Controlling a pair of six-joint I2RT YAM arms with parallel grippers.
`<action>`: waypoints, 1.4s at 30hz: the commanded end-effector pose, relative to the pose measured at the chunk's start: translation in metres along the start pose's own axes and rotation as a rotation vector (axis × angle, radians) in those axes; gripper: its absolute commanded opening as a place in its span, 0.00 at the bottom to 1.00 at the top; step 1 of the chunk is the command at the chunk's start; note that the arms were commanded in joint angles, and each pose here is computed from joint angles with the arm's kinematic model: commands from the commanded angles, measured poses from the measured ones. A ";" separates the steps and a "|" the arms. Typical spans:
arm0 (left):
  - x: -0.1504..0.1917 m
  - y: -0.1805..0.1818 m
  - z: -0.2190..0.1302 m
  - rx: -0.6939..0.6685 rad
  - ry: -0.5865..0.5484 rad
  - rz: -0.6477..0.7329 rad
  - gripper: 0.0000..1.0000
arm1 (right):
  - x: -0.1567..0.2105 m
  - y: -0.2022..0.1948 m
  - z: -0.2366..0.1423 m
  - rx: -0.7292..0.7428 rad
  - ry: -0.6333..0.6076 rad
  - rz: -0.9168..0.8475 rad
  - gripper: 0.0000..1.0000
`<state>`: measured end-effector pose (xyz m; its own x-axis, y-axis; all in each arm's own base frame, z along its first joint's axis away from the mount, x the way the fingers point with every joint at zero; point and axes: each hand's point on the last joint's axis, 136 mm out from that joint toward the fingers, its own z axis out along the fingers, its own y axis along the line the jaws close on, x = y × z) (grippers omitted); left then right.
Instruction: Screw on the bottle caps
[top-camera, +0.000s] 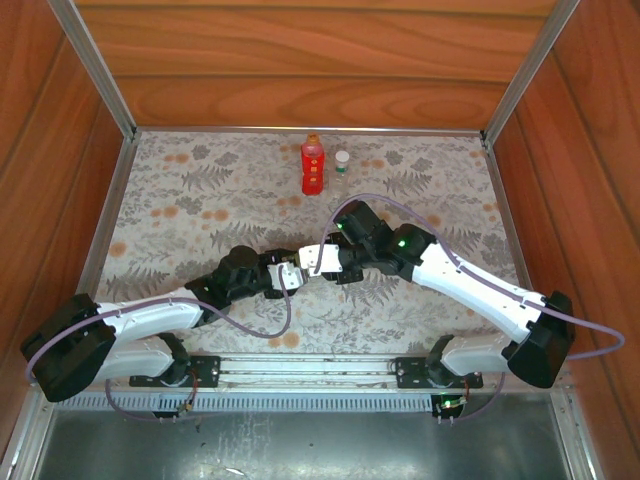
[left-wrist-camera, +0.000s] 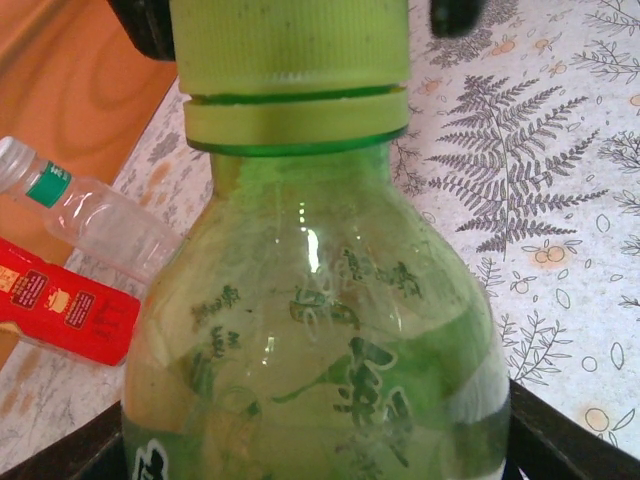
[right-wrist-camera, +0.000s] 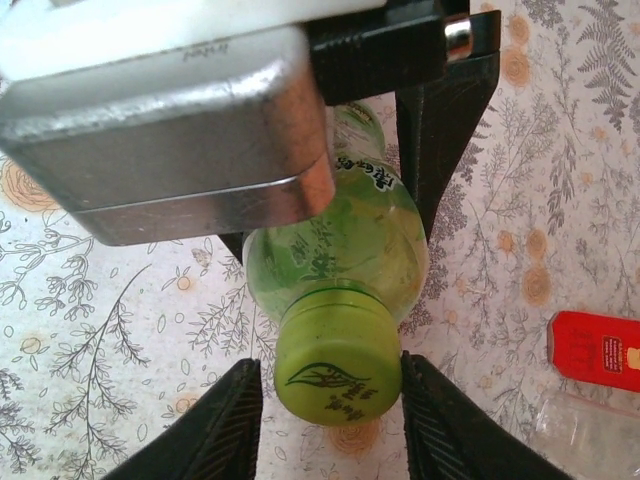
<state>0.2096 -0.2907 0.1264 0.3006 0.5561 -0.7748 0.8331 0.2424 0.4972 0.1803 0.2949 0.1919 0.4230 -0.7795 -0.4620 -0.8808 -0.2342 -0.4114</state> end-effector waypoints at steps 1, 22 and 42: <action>-0.007 0.000 -0.003 -0.001 -0.028 0.016 0.65 | -0.004 0.001 -0.001 -0.021 -0.011 -0.031 0.35; -0.006 0.000 -0.002 -0.002 -0.021 0.019 0.65 | -0.010 -0.039 -0.012 0.131 -0.193 1.421 0.00; -0.008 0.000 -0.006 -0.006 -0.036 0.022 0.65 | -0.014 -0.009 -0.036 0.099 -0.114 0.128 0.52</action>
<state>0.2117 -0.2891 0.1359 0.3112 0.5427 -0.7802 0.8183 0.2645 0.5103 0.1777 0.2889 0.2373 0.0502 -0.6973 -0.7150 -0.9565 0.1723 -0.2353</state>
